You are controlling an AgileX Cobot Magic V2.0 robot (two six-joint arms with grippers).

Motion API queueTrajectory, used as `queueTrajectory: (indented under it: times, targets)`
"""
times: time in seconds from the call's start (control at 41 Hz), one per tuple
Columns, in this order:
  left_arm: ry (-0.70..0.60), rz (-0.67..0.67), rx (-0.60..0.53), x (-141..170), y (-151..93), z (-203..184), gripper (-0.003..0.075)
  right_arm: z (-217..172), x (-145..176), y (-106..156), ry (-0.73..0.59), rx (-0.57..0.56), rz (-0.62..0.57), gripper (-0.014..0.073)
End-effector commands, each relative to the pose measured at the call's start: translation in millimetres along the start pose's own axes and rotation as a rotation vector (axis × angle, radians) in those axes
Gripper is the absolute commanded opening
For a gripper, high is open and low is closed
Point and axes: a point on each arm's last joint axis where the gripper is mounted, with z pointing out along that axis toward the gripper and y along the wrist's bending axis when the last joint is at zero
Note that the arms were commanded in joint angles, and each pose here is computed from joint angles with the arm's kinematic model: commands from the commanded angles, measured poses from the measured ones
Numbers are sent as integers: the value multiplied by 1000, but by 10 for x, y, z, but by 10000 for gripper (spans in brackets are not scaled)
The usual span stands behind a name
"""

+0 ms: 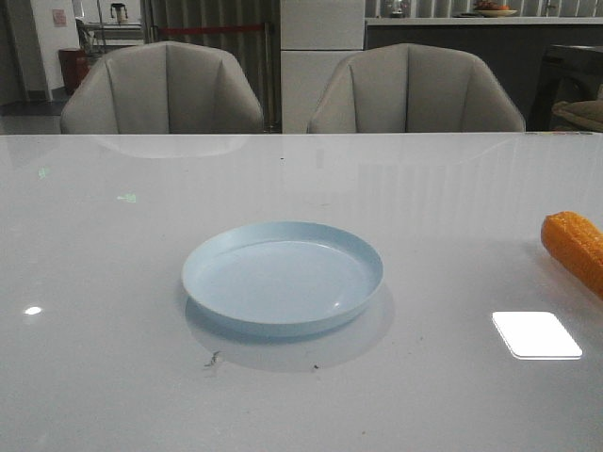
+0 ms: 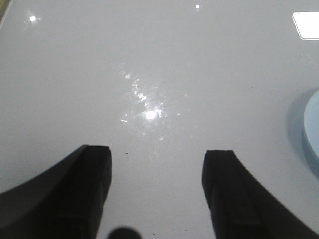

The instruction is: Place corn on plate with both arms

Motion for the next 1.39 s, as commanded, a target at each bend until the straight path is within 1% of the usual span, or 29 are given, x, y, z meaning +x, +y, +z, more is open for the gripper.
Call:
queueTrajectory:
  times: [0.0,0.073,0.269,0.488,0.61,0.733,0.928,1.172,1.367]
  targets:
    - [-136,-13,-12,-147,13,-113,452,-61,-195,15,-121,-4,-13,562]
    - [-138,-29,-1,-151,3,-122,452,-34,-233,22,-107,-3,-13,562]
    - [-127,-80,37,-147,-27,-105,452,232,-457,60,53,10,-12,562]
    - [-130,-123,67,-152,-51,-107,452,750,-829,113,271,27,-15,562]
    - [-127,-136,77,-150,-60,-107,452,1060,-937,109,398,50,-33,562]
    - [-126,-146,84,-150,-66,-108,452,1354,-1045,86,477,83,-65,562]
    - [-128,-165,97,-153,-76,-109,452,1746,-990,56,597,95,-75,562]
    - [-127,-165,98,-153,-76,-109,452,2138,-649,-20,769,113,-72,562]
    - [-126,-165,98,-151,-77,-109,452,2264,-550,-46,792,118,-74,562]
